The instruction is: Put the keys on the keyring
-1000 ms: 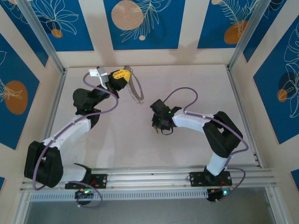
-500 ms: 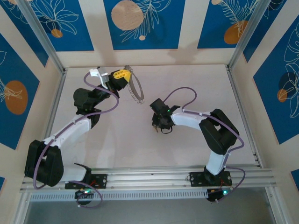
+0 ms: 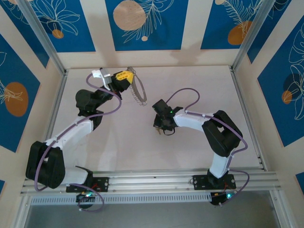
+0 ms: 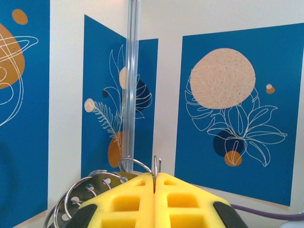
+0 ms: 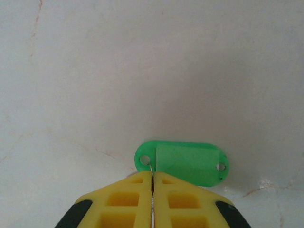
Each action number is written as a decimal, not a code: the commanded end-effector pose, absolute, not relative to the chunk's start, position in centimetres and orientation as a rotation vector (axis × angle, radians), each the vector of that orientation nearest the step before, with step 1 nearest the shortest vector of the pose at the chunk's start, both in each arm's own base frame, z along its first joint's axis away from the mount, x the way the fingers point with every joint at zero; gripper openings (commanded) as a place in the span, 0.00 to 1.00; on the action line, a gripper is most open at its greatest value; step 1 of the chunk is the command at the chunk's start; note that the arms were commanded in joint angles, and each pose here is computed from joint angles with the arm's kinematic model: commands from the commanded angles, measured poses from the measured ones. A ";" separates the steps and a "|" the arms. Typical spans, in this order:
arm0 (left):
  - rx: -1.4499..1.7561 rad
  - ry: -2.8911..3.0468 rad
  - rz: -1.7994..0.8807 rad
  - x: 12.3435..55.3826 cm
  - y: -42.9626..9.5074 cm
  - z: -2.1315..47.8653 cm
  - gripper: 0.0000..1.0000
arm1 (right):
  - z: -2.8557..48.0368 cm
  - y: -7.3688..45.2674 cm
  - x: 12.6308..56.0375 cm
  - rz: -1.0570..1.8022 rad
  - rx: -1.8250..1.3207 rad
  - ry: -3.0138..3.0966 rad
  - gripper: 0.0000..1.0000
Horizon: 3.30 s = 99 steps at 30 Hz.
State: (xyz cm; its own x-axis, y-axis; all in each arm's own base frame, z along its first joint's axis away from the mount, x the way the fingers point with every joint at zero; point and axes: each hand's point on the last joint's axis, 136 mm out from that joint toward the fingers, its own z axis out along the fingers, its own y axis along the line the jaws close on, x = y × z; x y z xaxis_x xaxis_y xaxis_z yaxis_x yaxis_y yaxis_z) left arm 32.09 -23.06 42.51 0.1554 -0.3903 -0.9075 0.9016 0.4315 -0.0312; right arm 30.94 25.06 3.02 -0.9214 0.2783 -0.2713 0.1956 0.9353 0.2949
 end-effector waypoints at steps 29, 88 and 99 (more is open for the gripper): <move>0.629 0.957 -1.002 31.4 -22.6 43.9 0.00 | 5.1 25.2 31.7 0.528 0.373 2.717 0.00; 0.992 0.896 -1.080 25.6 -30.6 46.4 0.00 | 41.6 19.5 26.6 1.103 -0.473 1.363 0.00; 1.003 0.906 -1.092 25.6 -31.1 45.8 0.00 | 43.1 20.4 25.6 1.182 -0.498 1.311 0.00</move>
State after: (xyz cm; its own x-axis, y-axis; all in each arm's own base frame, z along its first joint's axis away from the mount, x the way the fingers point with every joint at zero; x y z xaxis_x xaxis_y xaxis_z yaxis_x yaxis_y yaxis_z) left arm 26.45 -30.96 44.05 0.1553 -0.2419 -0.9578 0.9808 0.1536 0.1203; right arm 26.46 20.03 41.37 -0.2057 0.3594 -0.9102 -0.8354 0.4199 0.3546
